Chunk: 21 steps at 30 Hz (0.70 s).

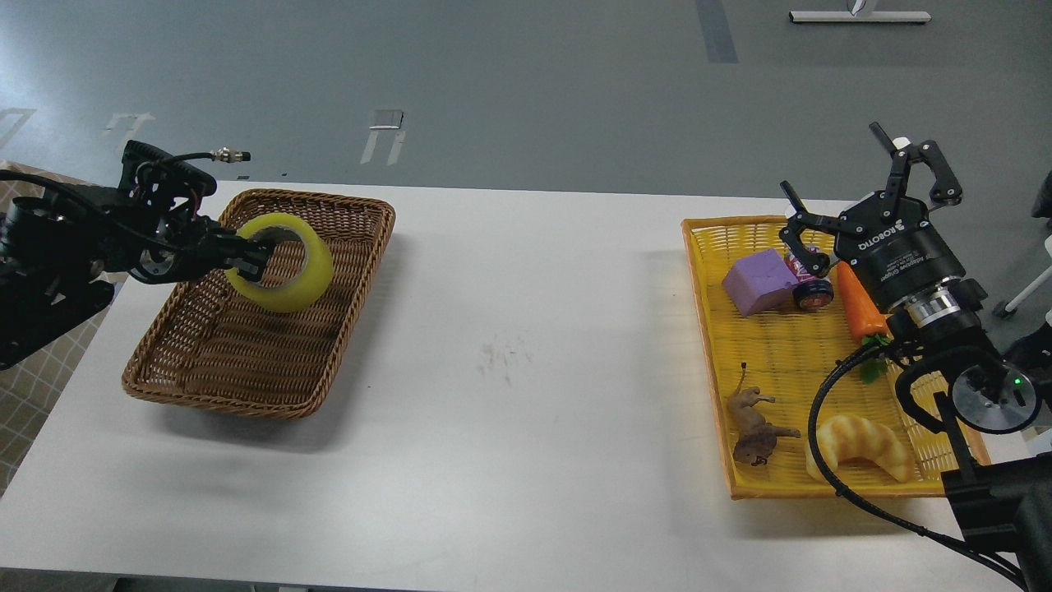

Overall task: Place and transfer tape with both arms
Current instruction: 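Carry the tape roll into the wicker basket and lower it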

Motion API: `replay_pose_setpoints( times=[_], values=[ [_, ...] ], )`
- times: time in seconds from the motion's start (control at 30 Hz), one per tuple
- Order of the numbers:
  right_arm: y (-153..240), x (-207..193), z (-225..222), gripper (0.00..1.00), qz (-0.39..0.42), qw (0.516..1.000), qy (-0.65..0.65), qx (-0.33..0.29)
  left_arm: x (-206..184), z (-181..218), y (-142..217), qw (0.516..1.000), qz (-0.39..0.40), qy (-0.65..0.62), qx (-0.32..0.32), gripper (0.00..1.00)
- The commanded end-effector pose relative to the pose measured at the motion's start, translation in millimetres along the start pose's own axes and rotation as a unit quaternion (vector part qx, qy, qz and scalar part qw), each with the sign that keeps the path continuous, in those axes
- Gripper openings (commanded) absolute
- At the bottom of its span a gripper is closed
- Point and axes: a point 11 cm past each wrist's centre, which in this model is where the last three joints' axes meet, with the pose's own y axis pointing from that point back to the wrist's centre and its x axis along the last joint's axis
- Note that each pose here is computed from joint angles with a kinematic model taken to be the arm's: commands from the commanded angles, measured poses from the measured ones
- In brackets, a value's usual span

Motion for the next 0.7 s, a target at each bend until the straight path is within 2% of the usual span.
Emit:
replay_pose_setpoints(
  times=[0.0, 0.2, 0.6, 0.63, 0.67],
  values=[
    [0.3, 0.4, 1.7, 1.00, 0.001, 1.000, 0.000, -0.002, -16.9, -4.8, -2.6, 1.000, -0.024, -0.002, 0.005, 0.00],
    [-0.9, -1.3, 5.4, 1.00, -0.002, 1.000, -0.003, -0.005, -36.0, 0.7, -8.8, 0.998, -0.059, -0.023, 0.002, 0.00],
    [1.3, 0.8, 8.4, 1.00, 0.002, 1.000, -0.006, -0.007, -37.0, 6.6, -19.2, 0.997, -0.078, -0.018, 0.002, 0.00],
    [1.8, 1.2, 8.7, 1.00, 0.002, 1.000, -0.006, -0.007, -36.2, 6.2, -18.8, 0.997, -0.081, -0.016, 0.003, 0.27],
    [2.3, 1.6, 9.1, 1.00, 0.003, 1.000, -0.006, -0.007, -34.6, 6.0, -18.5, 0.997, -0.079, -0.016, 0.003, 0.45]
  ],
)
